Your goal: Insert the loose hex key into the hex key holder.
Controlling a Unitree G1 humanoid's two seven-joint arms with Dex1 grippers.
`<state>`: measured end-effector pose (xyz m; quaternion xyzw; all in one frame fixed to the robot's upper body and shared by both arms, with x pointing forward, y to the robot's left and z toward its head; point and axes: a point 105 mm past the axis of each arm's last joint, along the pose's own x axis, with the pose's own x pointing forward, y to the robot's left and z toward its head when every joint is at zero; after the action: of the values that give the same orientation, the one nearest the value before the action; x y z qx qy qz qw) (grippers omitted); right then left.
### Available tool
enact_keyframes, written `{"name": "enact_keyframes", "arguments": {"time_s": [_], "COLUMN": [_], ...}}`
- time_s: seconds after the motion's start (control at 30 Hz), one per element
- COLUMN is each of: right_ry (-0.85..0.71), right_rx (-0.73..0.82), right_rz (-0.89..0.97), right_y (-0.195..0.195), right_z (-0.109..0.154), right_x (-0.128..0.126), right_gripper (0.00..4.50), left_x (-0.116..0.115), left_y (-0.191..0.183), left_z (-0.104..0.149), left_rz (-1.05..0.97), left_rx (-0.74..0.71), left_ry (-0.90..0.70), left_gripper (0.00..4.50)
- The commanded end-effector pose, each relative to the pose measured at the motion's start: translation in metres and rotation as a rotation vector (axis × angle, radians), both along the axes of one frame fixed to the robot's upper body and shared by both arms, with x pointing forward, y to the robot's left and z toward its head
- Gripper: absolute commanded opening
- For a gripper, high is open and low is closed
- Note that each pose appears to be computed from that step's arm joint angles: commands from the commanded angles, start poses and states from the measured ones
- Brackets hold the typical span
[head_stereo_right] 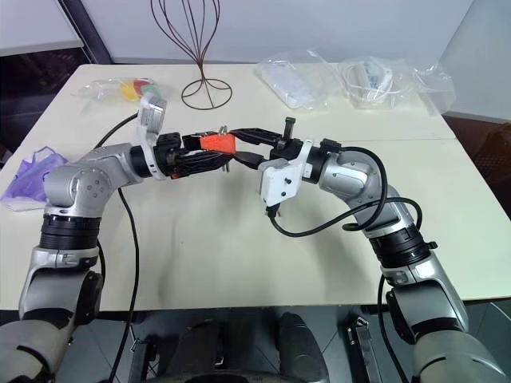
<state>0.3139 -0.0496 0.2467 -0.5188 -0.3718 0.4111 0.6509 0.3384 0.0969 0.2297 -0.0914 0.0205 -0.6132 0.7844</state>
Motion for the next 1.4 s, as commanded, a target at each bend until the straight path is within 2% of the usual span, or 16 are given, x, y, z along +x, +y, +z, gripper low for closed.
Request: {"name": "enact_keyframes", "arguments": {"time_s": [0.03, 0.47, 0.57, 0.77, 0.8, 1.27, 1.33, 1.4], "right_ry": [-0.054, -0.063, -0.066, -0.072, -0.074, -0.069, -0.064, -0.061], "right_rx": [0.028, 0.004, 0.001, 0.003, 0.003, 0.008, 0.002, 0.0], "right_rz": [0.008, 0.009, 0.008, 0.008, 0.008, 0.007, 0.006, 0.005], "right_y": [-0.003, -0.002, -0.002, -0.002, -0.002, -0.002, -0.002, -0.002], "right_z": [0.017, 0.014, 0.014, 0.016, 0.016, 0.017, 0.016, 0.015], "right_x": [-0.004, -0.006, -0.006, -0.006, -0.006, -0.005, -0.004, -0.004], "right_gripper": [1.04, 1.04, 1.04, 1.04, 1.04, 1.04, 2.06, 2.84], "left_x": [-0.004, -0.005, -0.006, -0.01, -0.011, -0.009, -0.009, -0.008], "left_y": [-0.001, -0.001, -0.002, -0.004, -0.005, -0.003, -0.003, -0.003], "left_z": [0.011, 0.022, 0.02, 0.015, 0.015, 0.016, 0.015, 0.016], "left_rz": [-0.009, -0.028, -0.036, -0.057, -0.06, -0.041, -0.04, -0.037], "left_rx": [-0.014, -0.106, -0.102, -0.086, -0.086, -0.07, -0.068, -0.069], "left_ry": [-0.056, -0.022, -0.012, -0.002, -0.001, -0.022, -0.026, -0.03], "left_gripper": [4.11, 4.11, 3.26, 0.21, 0.08, 0.08, 0.0, 0.0]}}
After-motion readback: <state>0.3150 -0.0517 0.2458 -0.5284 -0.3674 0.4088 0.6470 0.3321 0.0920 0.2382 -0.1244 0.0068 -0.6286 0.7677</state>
